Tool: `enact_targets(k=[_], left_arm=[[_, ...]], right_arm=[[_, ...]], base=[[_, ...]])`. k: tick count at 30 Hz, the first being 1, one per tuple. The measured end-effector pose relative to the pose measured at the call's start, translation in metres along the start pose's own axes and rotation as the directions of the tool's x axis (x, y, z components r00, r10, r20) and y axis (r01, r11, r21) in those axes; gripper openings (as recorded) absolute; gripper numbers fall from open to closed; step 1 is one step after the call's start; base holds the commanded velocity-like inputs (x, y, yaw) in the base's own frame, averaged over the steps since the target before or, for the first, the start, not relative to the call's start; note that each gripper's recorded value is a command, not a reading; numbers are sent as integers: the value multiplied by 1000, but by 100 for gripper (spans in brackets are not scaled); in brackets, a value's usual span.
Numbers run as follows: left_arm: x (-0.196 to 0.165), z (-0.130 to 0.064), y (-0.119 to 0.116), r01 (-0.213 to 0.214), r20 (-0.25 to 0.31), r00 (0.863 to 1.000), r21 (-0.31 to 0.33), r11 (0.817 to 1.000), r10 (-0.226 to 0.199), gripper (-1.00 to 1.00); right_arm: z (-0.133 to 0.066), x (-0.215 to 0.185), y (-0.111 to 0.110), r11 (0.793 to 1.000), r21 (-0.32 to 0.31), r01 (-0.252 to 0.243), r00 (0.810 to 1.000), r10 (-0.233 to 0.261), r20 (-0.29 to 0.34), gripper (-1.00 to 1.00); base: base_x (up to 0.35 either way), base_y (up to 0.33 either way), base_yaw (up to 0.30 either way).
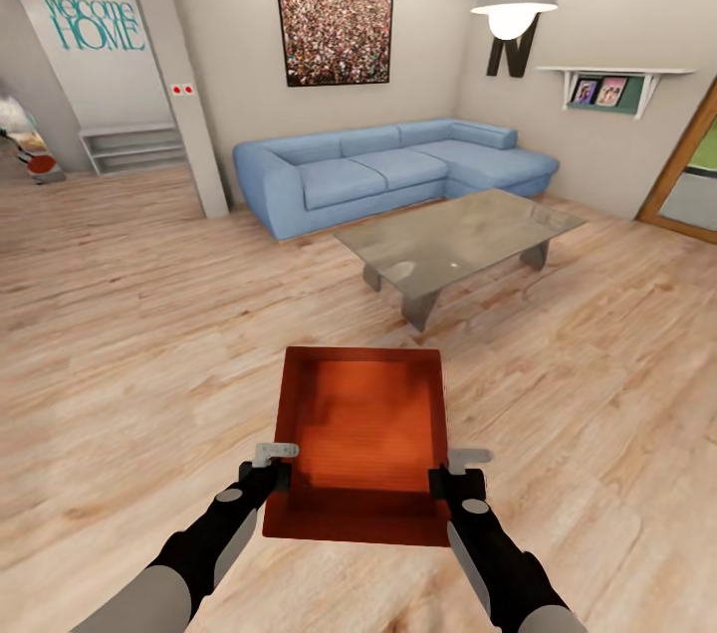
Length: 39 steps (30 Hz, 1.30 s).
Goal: Move the two storage containers from the living room to the garage. In the garage, place one container on the floor and stack the other container on top of it (either order is fine).
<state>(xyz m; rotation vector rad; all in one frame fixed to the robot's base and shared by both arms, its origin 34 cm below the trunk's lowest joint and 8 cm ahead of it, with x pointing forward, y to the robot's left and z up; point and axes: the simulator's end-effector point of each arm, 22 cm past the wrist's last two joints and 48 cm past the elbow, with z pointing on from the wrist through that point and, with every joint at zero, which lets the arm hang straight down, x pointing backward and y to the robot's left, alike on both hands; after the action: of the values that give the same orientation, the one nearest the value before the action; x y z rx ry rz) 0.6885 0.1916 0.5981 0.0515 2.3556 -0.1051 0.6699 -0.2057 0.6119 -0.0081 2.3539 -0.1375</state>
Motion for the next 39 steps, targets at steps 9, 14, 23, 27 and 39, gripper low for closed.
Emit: enact_targets(k=[9,14,23,27,39], left_arm=[[0,0,0,0,-1,1000,0,1000,0,-100],[0,0,0,0,-1,1000,0,1000,0,-100],[1,0,0,0,-1,1000,0,1000,0,-100],[1,0,0,0,-1,1000,0,1000,0,-100],[0,0,0,0,-1,1000,0,1000,0,-100]], right_arm=[[0,0,0,1000,0,0,1000,0,-1,-100],[0,1,0,1000,0,-1,1000,1,-1,-100],[0,1,0,1000,0,0,1000,0,-1,-100],[0,1,0,1000,0,-1,1000,1,-1,-100],[0,1,0,1000,0,-1,1000,1,-1,-100]], base=[[0,0,277],[0,0,276],[0,0,276],[0,0,277],[0,0,277]])
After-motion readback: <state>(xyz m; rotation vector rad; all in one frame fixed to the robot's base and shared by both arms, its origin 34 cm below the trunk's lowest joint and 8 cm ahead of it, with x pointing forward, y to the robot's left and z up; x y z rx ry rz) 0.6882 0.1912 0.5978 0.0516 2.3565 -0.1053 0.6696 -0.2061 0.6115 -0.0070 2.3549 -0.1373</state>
